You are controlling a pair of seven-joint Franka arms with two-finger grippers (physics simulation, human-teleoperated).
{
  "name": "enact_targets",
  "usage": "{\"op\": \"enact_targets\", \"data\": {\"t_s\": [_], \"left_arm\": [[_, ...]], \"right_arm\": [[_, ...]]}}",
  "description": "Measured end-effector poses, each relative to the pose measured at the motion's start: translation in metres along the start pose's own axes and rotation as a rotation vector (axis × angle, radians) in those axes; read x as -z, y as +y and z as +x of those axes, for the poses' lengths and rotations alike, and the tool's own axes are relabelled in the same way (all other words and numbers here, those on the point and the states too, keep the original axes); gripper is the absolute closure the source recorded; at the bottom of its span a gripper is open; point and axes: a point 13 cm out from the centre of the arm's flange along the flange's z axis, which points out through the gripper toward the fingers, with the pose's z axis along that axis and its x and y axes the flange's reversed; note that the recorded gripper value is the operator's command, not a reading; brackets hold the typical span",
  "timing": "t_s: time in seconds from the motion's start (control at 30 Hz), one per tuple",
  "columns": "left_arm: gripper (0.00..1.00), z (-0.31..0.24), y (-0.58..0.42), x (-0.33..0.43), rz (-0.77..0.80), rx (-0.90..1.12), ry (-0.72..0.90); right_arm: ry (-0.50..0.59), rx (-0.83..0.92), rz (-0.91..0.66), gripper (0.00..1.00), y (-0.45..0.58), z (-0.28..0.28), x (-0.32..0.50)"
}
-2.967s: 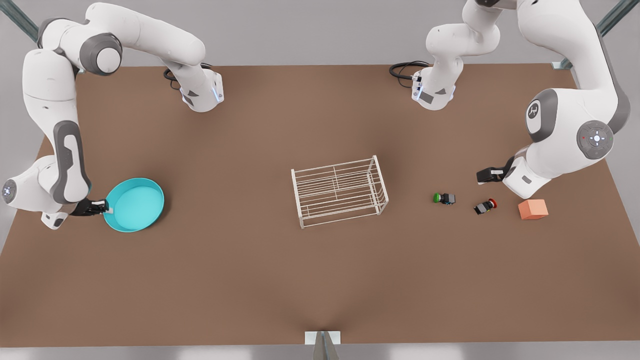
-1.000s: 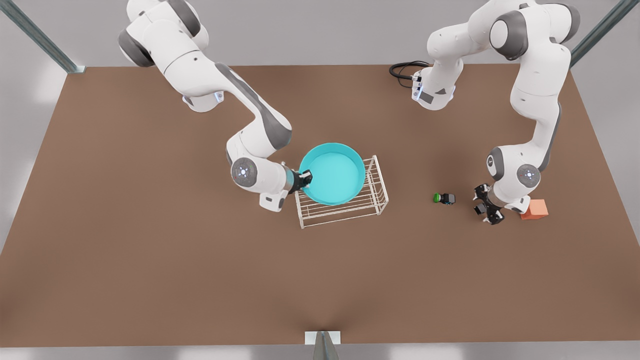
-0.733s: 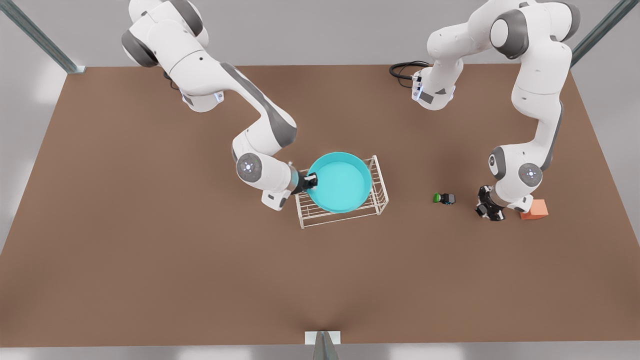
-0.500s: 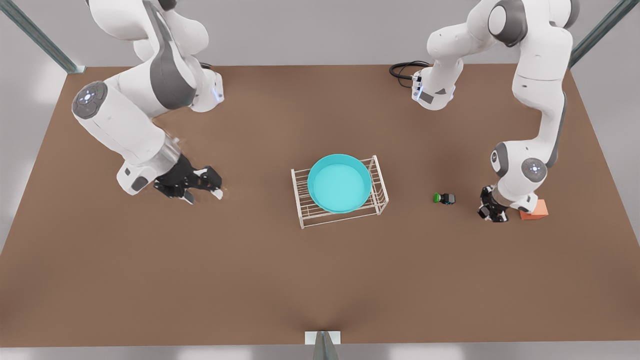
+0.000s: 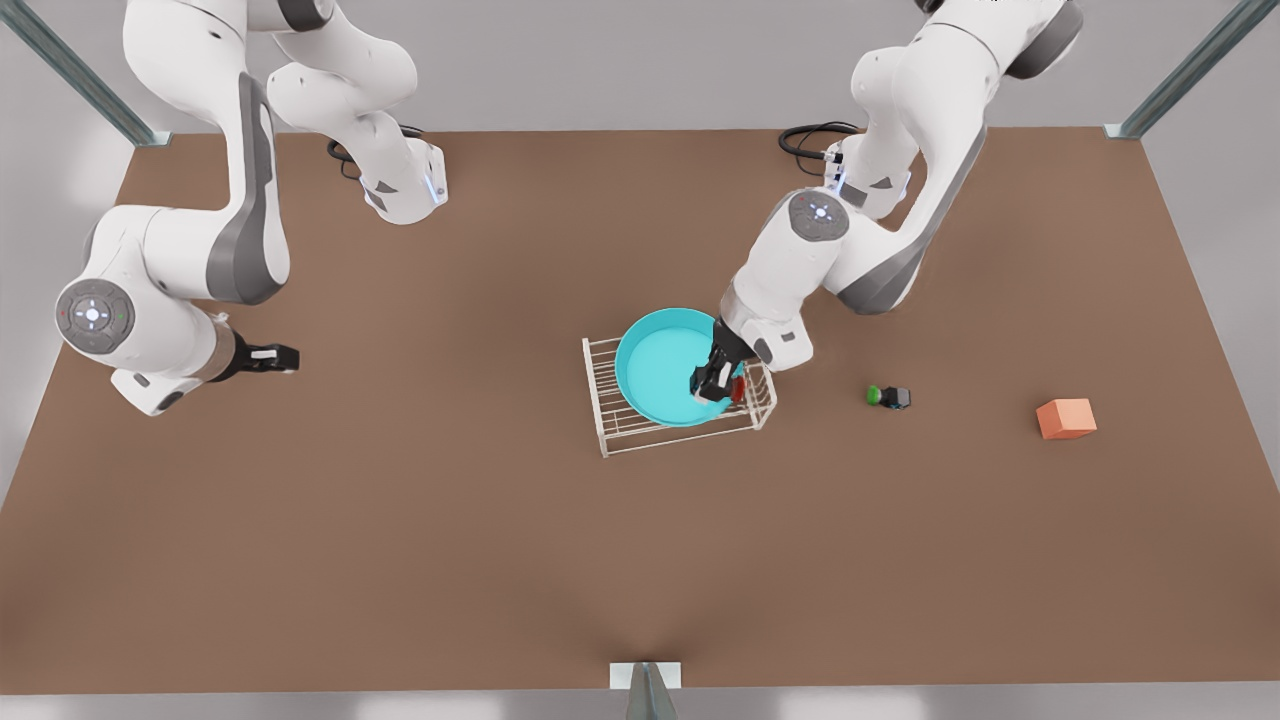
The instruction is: Place the plate on the shelf with right arm and place the red button switch in the plate with left arm
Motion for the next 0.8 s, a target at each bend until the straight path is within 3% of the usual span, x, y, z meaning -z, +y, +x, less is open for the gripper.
{"op": "enact_targets", "data": {"t_s": [0.07, 0.3, 0.33, 0.37, 0.53, 0.6, 0.7, 0.8], "left_arm": [[0.61, 0.022, 0.029, -0.024, -0.058, -0.036, -0.016], [0.60, -0.001, 0.073, -0.064, -0.154, -0.056, -0.137], [0.51, 0.011, 0.086, -0.064, -0.163, -0.083, -0.150], [0.00, 0.018, 0.093, -0.065, -0.167, -0.098, -0.160], [0.00, 0.014, 0.088, -0.058, -0.152, -0.095, -0.204], [0.00, -0.007, 0.028, -0.001, -0.093, -0.032, -0.212], [0.00, -0.136, -0.029, 0.081, -0.107, 0.159, -0.215], [0.00, -0.227, -0.024, 0.124, -0.186, 0.216, -0.204]], "right_arm": [[0.011, 0.019, 0.001, 0.00, -0.001, 0.001, -0.003], [0.033, 0.075, 0.003, 0.00, -0.001, 0.003, -0.008], [0.034, 0.081, 0.003, 0.00, -0.001, 0.003, -0.008], [0.034, 0.087, 0.003, 0.00, -0.001, 0.003, -0.008], [0.035, 0.113, -0.005, 0.00, 0.002, 0.003, -0.008], [0.035, 0.121, -0.009, 0.00, 0.003, 0.004, -0.008], [0.037, 0.131, -0.012, 0.00, 0.003, 0.004, -0.009], [0.042, 0.141, -0.012, 0.00, 0.004, 0.002, -0.012]]}}
